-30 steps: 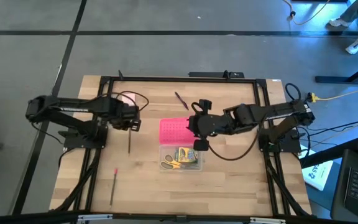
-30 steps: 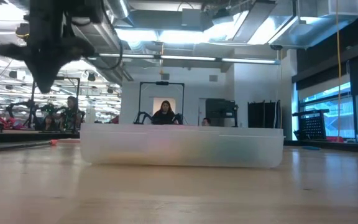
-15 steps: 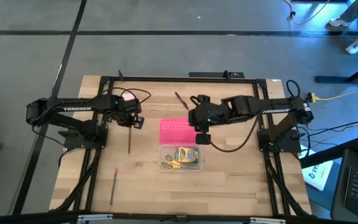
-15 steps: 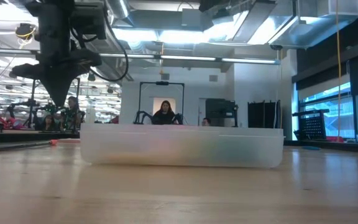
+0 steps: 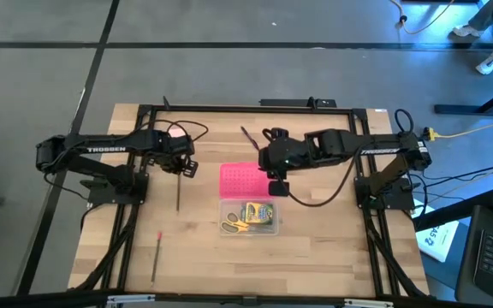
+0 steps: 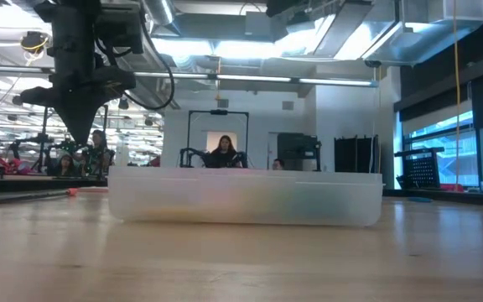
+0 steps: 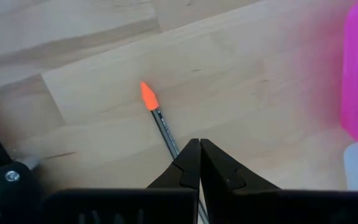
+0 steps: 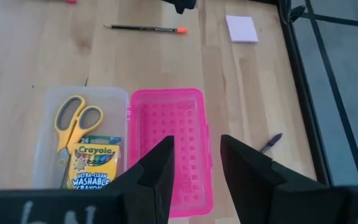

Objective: Pack school essentials
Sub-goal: Put the top black pencil into the pink supply box

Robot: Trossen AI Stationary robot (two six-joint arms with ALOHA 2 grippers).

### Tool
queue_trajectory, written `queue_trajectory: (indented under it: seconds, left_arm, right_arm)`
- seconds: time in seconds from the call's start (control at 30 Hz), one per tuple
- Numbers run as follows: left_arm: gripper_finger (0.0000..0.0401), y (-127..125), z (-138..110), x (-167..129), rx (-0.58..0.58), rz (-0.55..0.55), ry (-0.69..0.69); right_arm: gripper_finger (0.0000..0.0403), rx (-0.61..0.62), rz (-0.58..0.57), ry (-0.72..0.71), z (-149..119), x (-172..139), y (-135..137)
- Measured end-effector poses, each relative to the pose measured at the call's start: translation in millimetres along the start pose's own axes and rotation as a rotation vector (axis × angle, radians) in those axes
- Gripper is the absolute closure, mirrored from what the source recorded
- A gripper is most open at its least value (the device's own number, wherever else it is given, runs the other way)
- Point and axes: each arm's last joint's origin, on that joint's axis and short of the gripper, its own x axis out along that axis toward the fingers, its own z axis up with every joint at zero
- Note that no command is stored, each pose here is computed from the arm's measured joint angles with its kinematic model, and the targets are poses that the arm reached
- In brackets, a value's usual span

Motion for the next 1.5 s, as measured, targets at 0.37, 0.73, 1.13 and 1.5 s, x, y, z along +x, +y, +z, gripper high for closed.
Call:
queue_trajectory:
  seconds: [0.37,0.73,1.13,1.5]
  left_arm:
    - [0.0401,0.1,0.0,0.0,-0.025,0.002,-0.002]
    - [0.0401,1.7,0.2,0.0,-0.053,0.030,-0.024]
    - [0.0370,1.5,0.8,-0.1,-0.151,0.031,-0.042]
    - [0.0253,-1.0,3.1,8.2,-0.176,0.087,-0.045]
  right_arm:
    - [0.0270,0.004,0.000,-0.013,1.3,0.1,0.0]
    - [0.0270,0.005,-0.001,-0.012,1.3,0.3,0.0]
    - [0.0270,0.004,-0.001,-0.012,1.2,0.3,0.0]
    - [0.0270,0.004,-0.001,-0.014,1.5,0.3,0.0]
